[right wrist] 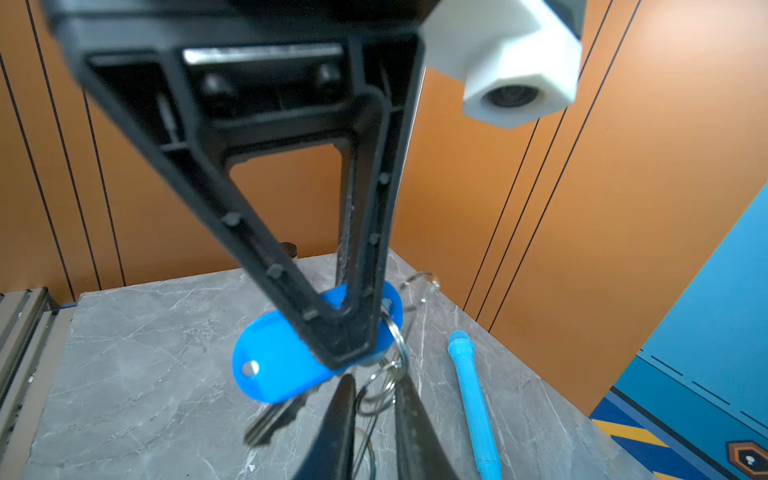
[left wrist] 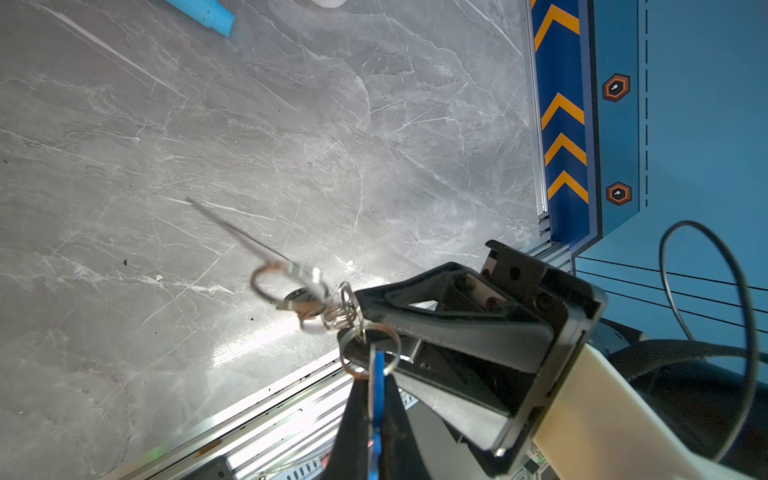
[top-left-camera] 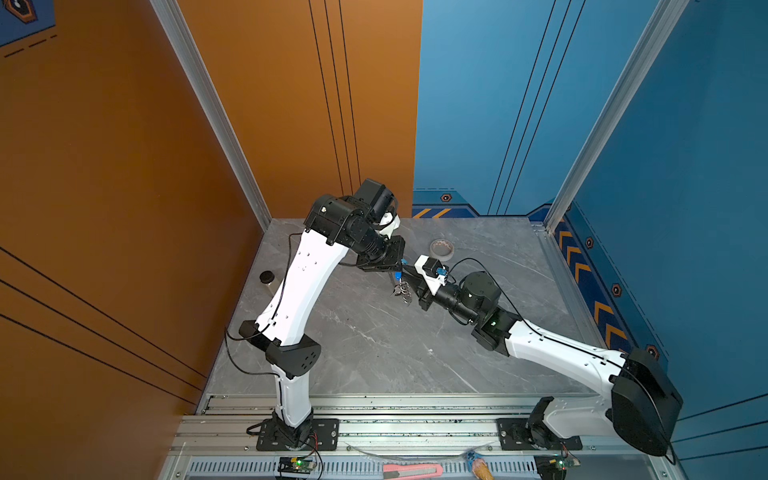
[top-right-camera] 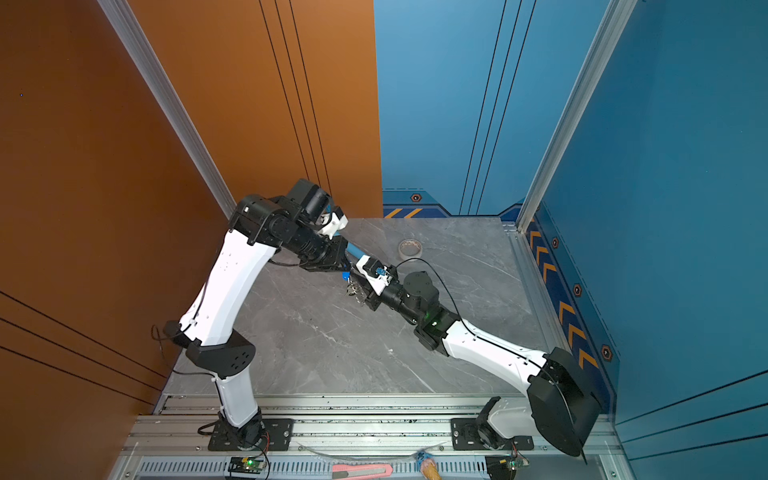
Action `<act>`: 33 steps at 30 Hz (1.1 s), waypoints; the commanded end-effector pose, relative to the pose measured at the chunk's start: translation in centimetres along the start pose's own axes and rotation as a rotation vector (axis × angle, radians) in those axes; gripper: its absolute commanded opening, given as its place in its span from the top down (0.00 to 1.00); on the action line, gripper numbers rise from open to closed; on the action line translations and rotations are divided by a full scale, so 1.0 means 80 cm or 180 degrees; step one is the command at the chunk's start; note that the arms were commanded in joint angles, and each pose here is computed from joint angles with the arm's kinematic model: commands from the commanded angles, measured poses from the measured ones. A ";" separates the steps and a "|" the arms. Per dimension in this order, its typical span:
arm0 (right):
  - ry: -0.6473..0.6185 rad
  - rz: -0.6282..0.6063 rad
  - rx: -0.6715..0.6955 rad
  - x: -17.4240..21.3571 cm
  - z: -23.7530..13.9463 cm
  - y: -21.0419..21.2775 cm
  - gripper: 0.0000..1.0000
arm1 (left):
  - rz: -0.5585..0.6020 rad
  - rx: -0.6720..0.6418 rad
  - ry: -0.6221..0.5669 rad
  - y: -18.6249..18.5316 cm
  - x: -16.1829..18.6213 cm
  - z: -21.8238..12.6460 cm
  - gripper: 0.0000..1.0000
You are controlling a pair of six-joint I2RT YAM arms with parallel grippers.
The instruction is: Remove the keys from the keyring
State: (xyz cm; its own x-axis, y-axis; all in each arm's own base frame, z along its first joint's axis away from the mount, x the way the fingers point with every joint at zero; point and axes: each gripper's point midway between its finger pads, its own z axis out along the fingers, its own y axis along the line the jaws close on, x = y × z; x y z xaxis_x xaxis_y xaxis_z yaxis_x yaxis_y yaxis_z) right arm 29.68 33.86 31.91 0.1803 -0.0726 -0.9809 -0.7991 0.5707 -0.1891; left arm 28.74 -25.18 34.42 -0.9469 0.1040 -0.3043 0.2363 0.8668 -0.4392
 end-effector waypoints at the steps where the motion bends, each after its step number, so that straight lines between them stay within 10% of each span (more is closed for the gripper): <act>1: 0.0033 0.0090 -0.0032 -0.006 0.006 -0.003 0.87 | -0.0108 -0.0213 0.0341 0.022 0.045 -0.018 1.00; 33: 0.0381 -0.1600 0.0411 0.018 -0.020 0.005 1.00 | -0.0312 -0.0321 0.0237 0.031 0.049 -0.032 1.00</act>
State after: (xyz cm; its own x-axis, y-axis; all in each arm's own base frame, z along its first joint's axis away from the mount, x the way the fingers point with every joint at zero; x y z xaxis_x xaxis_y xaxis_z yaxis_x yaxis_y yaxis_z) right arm 28.41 33.65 31.32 0.4562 -0.3818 -0.8038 -0.6066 0.5274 -0.5949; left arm 28.71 -23.87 34.20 -0.9550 0.0585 -0.2907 0.1836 0.8864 -0.4250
